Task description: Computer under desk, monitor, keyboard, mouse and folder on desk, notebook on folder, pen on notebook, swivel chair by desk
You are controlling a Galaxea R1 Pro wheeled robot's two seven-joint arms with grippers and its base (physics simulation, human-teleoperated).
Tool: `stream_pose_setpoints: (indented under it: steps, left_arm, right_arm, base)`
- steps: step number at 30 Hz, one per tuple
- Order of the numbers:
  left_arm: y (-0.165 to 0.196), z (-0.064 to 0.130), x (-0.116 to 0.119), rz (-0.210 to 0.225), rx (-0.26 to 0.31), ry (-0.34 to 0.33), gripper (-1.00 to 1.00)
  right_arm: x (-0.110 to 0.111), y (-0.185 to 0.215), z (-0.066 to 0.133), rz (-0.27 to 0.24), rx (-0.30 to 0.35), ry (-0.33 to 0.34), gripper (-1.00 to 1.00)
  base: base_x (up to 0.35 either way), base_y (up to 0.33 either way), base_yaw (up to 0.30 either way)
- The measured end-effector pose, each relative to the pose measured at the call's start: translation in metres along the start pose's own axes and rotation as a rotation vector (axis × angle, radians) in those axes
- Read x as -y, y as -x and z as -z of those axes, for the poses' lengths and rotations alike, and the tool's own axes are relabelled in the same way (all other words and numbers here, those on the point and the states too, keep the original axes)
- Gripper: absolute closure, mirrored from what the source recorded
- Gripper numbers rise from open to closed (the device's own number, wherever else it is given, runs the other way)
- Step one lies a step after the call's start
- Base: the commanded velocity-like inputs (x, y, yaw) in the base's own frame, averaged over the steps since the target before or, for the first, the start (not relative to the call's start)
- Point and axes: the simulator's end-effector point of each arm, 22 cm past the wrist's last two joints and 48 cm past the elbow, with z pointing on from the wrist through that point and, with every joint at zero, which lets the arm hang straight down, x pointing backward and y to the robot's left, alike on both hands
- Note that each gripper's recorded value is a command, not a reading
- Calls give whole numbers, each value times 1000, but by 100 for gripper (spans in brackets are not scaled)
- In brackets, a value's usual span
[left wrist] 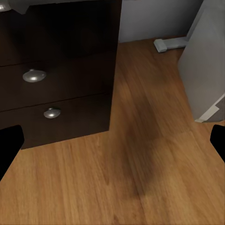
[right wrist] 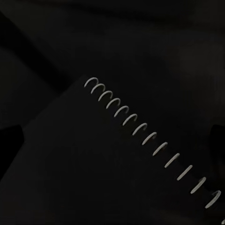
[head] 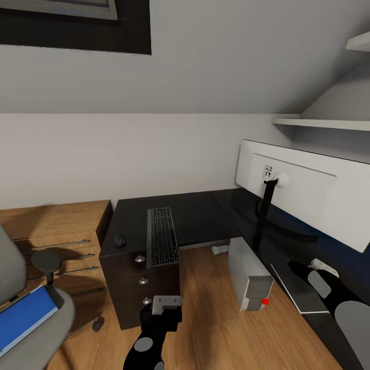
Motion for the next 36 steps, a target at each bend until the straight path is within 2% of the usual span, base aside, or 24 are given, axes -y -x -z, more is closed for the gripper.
stream_pose_setpoints:
  steps: [8, 36]
  left_arm:
    - [-9, -5, 0, 0, -1, -1, -100]
    - [-12, -7, -3, -7, -6, 5, -100]
  right_arm:
    - [-3, 2, -4, 9, 22, 11, -100]
    - [-4, 2, -4, 7, 23, 15, -100]
  base:
    - [0, 0, 0]
    - [-20, 18, 0]
